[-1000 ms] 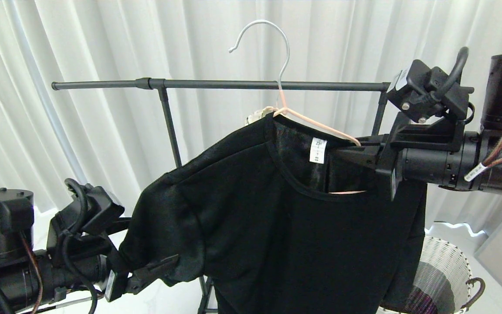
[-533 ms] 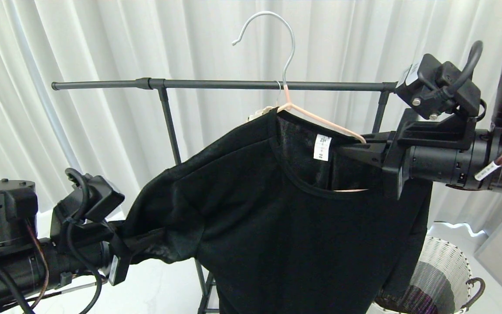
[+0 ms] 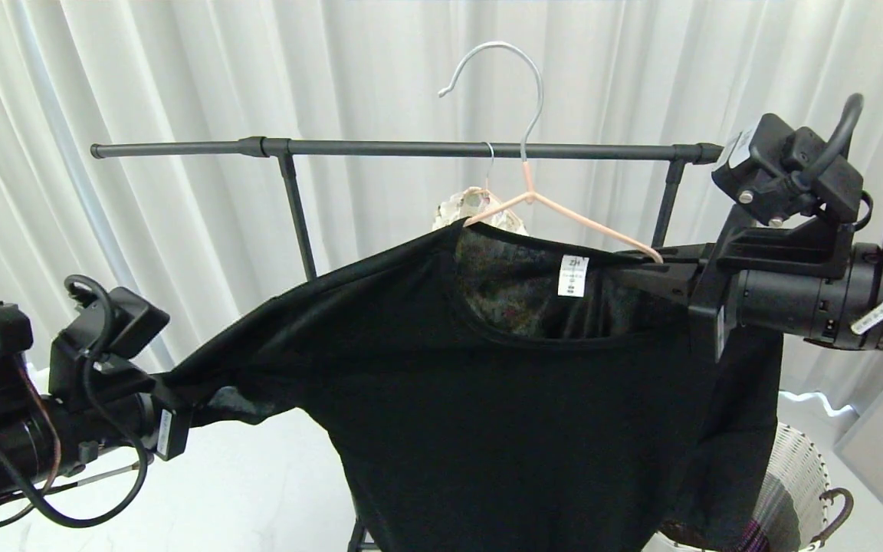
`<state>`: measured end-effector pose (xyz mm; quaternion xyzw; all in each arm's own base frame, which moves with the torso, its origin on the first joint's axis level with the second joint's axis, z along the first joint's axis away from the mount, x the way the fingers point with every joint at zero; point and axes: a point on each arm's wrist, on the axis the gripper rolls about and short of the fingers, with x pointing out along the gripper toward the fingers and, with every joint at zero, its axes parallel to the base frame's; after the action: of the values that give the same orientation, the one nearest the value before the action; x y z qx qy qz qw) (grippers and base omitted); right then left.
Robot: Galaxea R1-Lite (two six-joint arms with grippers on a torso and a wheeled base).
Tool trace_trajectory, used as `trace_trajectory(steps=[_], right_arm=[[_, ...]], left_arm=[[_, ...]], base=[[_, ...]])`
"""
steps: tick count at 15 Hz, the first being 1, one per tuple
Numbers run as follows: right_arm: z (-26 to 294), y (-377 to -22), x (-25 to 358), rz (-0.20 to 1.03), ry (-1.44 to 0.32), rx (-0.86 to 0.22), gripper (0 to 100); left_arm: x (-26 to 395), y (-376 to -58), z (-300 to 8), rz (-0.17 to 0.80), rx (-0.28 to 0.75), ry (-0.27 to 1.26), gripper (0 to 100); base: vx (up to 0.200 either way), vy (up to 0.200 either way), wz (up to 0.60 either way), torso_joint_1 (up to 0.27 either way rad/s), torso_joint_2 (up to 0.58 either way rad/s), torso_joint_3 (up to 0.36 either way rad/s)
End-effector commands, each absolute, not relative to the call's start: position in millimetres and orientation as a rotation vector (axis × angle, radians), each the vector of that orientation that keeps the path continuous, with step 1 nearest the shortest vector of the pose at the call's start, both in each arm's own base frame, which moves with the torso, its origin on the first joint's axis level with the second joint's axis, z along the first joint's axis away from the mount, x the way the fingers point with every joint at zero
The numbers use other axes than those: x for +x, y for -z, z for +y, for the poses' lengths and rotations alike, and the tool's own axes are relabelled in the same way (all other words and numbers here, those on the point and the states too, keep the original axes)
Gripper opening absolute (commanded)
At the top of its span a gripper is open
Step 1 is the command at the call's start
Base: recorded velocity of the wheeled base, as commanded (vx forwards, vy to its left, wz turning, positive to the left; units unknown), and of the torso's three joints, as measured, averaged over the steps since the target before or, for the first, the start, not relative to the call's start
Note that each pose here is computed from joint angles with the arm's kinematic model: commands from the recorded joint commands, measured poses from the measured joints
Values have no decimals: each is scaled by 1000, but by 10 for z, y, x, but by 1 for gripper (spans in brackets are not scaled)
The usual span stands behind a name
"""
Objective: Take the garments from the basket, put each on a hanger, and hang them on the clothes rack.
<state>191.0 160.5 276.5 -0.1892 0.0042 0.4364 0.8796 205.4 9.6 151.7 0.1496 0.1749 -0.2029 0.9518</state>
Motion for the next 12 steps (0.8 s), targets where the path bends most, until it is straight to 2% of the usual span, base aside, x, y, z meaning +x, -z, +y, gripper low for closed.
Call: trace_trajectory(steps=[1, 7, 8, 12], right_arm=[[1584, -2780, 1934, -13, -881, -388, 0], [1614, -2782, 1979, -27, -842, -368, 0], [1614, -2778, 1979, -25, -841, -369, 0], [1592, -2771, 1956, -23, -827, -369, 0]], left_arm=[[2031, -1479, 180, 376, 292, 373, 0], [1934, -1502, 53, 351, 309, 427, 0], [1922, -1503, 43, 348, 310, 432, 100], [1885, -1543, 41, 334, 283, 423, 100]], base=[[0, 0, 0, 0, 0, 0], [0, 0, 0, 0, 0, 0], [0, 0, 0, 0, 0, 0], [0, 0, 0, 0, 0, 0]])
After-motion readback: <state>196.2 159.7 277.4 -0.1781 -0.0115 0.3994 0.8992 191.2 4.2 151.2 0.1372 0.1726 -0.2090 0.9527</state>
